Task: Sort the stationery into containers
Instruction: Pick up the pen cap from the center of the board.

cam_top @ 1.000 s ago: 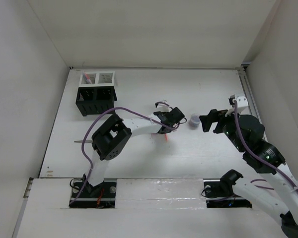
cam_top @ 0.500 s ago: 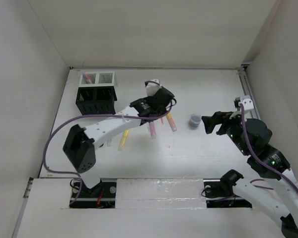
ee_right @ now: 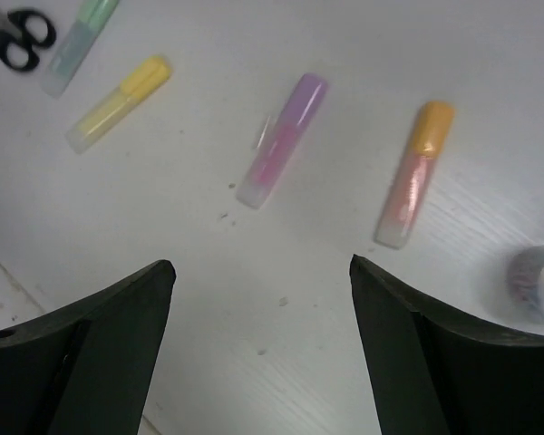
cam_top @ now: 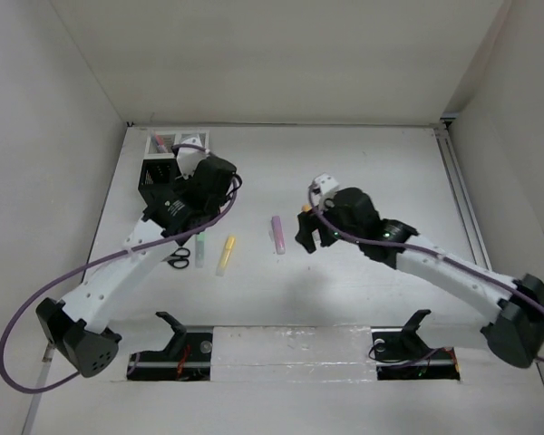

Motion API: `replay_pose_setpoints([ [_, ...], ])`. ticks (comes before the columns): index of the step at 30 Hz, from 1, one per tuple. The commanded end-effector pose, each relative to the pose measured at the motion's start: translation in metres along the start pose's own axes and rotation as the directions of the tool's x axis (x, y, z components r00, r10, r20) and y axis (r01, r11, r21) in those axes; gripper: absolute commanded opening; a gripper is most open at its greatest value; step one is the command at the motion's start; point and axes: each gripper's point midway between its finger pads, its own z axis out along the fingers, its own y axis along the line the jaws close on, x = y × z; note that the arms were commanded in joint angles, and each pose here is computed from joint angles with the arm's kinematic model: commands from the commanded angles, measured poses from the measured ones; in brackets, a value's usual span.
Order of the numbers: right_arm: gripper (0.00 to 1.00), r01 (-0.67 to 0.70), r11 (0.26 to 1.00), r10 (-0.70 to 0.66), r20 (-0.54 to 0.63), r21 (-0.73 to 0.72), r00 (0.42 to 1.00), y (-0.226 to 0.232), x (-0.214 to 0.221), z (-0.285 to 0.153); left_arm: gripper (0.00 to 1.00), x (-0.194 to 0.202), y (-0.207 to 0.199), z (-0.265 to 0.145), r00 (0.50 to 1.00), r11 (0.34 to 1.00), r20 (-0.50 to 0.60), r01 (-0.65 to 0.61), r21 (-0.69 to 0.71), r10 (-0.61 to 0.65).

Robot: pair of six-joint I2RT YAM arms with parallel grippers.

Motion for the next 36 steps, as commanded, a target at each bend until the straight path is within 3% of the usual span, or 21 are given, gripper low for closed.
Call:
replay_pose_setpoints([
  [1, 0.84, 0.058, 0.993, -0.050, 0.085, -0.101, 0.995, 0.038, -0.038, 0.023, 0.00, 0.023, 0.041, -0.006, 0.996, 0.993, -0.034, -0.090, -0.078, 0.088],
  [6, 0.83, 0.099, 0.987, -0.096, 0.031, -0.125, 0.995, 0.068, -0.042, 0.066, 0.00, 0.047, 0.054, -0.008, 0.994, 0.994, -0.042, -0.105, -0.013, 0.104],
  [12, 0.80, 0.136, 0.991, -0.134, -0.139, 0.004, 0.981, 0.071, -0.012, 0.121, 0.00, 0.031, 0.064, -0.021, 0.999, 1.000, 0.045, 0.003, 0.007, -0.003],
  [17, 0.77, 0.132, 0.988, -0.114, -0.188, 0.082, 0.976, 0.066, -0.004, 0.151, 0.00, 0.029, 0.061, -0.026, 0.998, 0.998, 0.057, 0.013, 0.055, -0.016],
  [21, 0.75, 0.161, 0.977, -0.123, -0.253, 0.137, 0.960, 0.056, 0.010, 0.163, 0.00, 0.035, 0.054, -0.023, 0.999, 0.996, 0.035, -0.023, 0.085, 0.020],
  [36, 0.74, 0.148, 0.977, -0.100, -0.285, 0.153, 0.953, 0.050, 0.026, 0.184, 0.00, 0.037, 0.045, -0.022, 0.999, 0.991, 0.022, -0.041, 0.128, 0.038],
])
